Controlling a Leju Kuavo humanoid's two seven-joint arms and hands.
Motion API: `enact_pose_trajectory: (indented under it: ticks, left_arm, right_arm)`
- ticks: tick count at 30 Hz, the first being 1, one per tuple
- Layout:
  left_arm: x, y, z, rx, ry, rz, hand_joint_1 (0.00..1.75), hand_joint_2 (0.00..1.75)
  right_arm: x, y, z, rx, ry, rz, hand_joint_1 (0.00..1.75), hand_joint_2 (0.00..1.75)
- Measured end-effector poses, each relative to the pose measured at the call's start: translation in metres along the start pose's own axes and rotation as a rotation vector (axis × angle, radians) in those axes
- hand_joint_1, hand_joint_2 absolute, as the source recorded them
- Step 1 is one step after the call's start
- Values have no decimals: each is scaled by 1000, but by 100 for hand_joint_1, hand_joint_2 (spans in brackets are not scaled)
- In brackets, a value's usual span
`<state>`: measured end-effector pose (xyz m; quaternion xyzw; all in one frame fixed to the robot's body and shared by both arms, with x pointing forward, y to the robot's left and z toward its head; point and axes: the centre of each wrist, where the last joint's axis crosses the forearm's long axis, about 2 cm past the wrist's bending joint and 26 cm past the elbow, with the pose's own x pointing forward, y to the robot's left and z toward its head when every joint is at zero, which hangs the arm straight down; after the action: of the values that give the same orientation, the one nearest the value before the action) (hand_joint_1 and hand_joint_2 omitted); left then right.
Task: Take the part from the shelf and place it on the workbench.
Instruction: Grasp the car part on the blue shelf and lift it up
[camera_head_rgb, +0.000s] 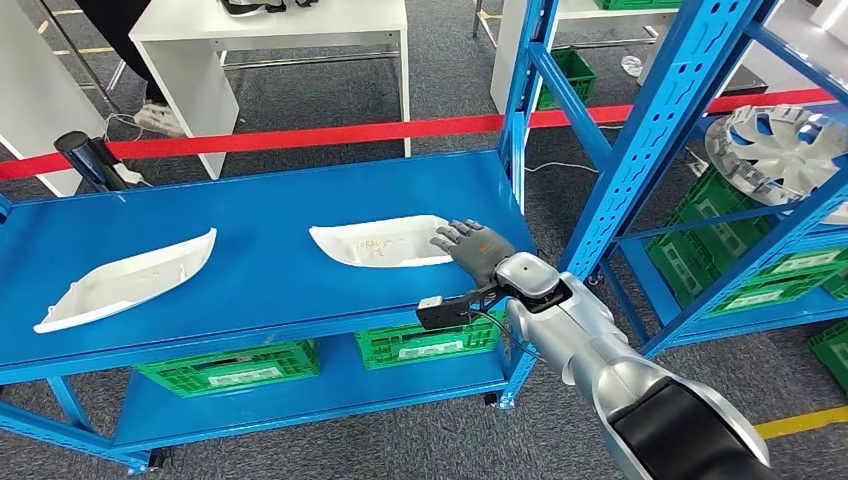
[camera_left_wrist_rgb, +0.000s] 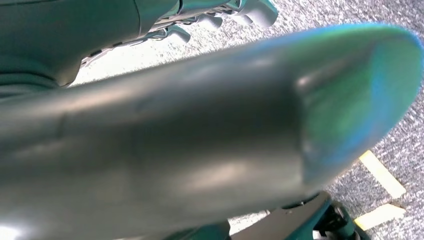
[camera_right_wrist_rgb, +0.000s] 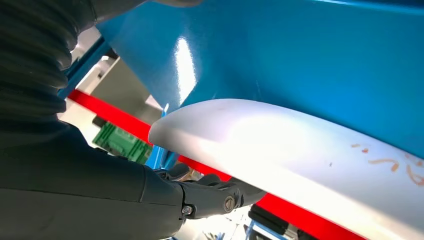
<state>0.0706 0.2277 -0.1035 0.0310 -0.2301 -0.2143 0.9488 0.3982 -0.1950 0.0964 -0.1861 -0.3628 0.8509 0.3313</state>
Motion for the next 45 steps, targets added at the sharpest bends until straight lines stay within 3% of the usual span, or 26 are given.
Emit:
enact_pose_trajectory:
  ticks: [15,26,45]
  left_arm:
    - [5,-3,0,-22,-5,-11,0,0]
    - [5,-6,0,-33,-10,-17,0,0]
    - [12,-7,-1,-52,-29,-53,0,0]
  right_arm:
    - [5,0,-2,-18,-14,118,0,175]
    - [5,-3,-2,-83,-4,77,0,175]
    - [-4,-78,6,-155,-25,-11,0,175]
